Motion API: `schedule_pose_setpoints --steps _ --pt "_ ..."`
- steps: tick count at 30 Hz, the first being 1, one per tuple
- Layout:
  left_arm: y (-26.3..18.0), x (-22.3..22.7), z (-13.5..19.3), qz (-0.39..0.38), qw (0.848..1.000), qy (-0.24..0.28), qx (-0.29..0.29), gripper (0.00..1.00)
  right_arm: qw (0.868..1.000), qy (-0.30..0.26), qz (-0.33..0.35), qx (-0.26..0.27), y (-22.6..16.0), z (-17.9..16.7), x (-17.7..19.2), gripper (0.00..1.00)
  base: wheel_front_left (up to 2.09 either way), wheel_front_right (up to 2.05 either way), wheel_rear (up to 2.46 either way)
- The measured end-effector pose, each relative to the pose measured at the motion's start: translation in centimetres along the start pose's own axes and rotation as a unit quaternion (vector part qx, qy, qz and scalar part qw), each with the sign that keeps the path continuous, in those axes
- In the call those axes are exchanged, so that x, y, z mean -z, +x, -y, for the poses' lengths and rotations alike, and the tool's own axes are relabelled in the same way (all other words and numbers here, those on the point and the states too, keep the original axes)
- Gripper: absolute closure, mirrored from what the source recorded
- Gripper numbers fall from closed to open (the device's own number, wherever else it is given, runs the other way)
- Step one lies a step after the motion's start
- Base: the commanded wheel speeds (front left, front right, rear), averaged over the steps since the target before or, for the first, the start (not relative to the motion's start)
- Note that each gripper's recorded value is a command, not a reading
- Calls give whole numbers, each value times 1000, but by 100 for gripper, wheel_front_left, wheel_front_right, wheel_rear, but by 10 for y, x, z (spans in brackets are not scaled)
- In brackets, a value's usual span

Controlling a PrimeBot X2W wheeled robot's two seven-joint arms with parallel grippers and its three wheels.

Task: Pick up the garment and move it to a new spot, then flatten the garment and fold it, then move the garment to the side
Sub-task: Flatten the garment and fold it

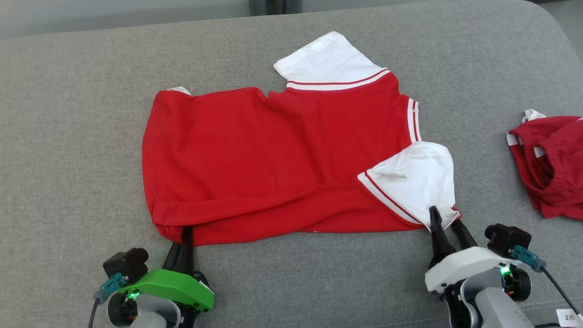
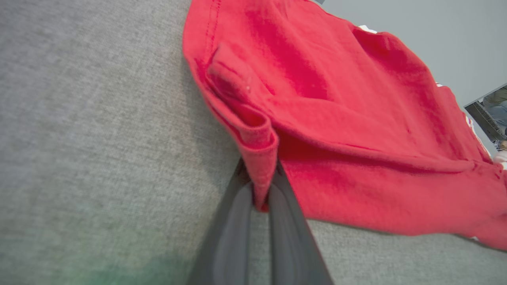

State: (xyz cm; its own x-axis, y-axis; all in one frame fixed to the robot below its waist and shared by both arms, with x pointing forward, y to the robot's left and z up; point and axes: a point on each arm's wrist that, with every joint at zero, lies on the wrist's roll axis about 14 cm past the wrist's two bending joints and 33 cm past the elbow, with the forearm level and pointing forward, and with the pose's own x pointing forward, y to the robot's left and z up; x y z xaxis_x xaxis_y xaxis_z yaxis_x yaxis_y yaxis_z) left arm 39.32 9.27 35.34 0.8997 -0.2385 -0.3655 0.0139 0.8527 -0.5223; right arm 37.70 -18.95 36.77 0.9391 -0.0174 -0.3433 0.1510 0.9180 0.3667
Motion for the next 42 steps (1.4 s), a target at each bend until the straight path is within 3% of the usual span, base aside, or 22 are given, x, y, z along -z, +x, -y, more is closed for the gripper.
schedule_pose_setpoints --steps 9,15,25,30,33,42 --pt "3 -6 -4 10 1000 -4 -5 100 1000 24 11 4 8 -1 -6 100 0 0 0" --pt "5 -29 1 46 999 -25 0 100 998 50 48 -3 15 -7 -32 100 0 0 0" --pt "20 -134 35 184 981 -19 51 100 983 72 157 -61 46 -50 -125 100 0 0 0" --pt "11 -147 38 201 978 -17 53 100 977 77 186 -71 43 -57 -151 100 0 0 0" --pt "-2 -127 25 181 983 -20 34 100 979 79 177 -66 33 -53 -140 100 0 0 0" --pt "-65 -38 -26 94 993 -62 -48 100 997 46 57 -17 -24 -13 -34 100 0 0 0"
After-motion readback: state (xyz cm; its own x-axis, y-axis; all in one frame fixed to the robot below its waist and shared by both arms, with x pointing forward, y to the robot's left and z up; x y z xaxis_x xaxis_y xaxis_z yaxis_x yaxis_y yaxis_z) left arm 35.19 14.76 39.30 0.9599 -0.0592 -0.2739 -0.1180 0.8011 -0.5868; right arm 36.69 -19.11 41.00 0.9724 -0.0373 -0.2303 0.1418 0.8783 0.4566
